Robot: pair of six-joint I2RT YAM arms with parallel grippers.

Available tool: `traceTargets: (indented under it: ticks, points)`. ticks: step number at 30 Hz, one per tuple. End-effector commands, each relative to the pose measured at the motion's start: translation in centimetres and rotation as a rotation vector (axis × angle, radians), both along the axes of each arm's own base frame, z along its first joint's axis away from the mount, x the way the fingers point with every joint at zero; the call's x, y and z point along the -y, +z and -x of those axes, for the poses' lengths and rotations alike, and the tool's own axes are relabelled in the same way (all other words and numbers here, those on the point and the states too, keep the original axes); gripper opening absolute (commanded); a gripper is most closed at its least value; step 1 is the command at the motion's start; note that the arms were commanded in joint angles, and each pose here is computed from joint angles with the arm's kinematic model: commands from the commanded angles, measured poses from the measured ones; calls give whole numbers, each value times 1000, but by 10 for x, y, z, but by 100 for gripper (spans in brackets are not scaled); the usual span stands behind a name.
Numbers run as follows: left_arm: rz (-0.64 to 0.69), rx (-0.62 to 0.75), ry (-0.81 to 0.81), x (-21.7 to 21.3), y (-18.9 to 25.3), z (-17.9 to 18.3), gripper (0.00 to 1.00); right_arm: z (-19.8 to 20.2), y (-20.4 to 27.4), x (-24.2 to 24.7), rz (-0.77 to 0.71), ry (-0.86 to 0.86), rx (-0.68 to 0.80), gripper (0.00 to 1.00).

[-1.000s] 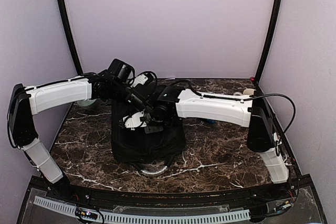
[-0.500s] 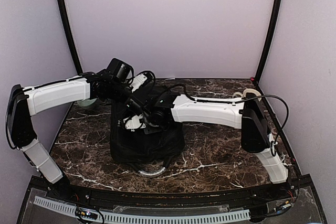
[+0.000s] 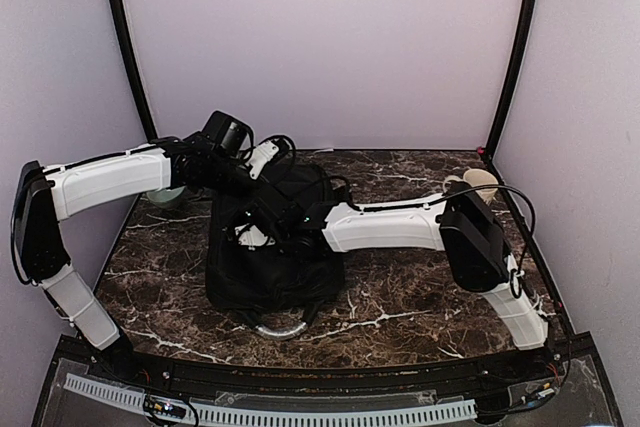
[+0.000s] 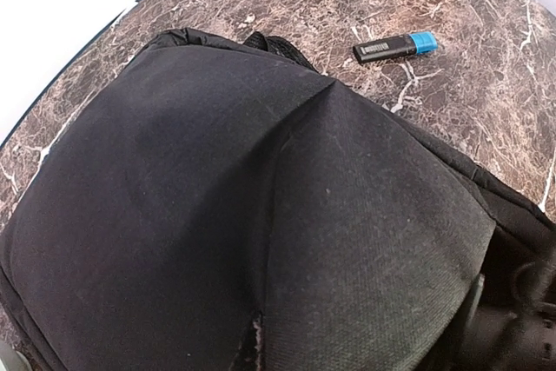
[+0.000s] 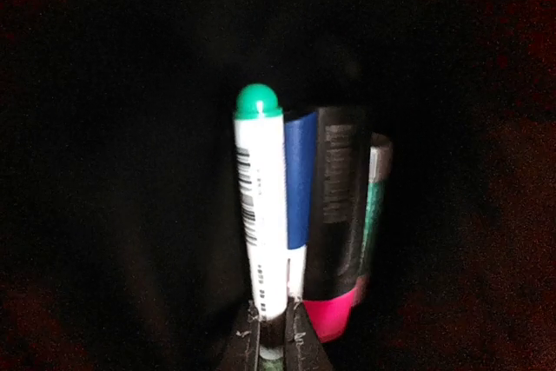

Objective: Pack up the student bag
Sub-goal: Place the pen in the lower front pocket of the bag.

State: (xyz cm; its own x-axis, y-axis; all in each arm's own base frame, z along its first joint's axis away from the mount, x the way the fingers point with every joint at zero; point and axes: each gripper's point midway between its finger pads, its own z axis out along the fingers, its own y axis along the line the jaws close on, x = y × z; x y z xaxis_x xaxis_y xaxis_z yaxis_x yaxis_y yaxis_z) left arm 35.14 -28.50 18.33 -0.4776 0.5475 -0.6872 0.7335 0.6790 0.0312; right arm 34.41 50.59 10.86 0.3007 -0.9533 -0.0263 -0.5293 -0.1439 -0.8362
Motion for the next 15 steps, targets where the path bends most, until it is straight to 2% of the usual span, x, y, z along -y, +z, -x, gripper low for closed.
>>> traceTargets:
  ticks: [1, 9, 15]
  points:
    - [203, 145, -59, 19, 79, 5, 0, -39, 9, 5, -58, -95, 188, 7]
    - [204, 151, -57, 18, 81, 6, 0, -38, 11, 9, -69, -104, 201, 14]
    - [201, 152, -53, 18, 81, 5, 0, -28, 18, 9, -83, -85, 186, 23]
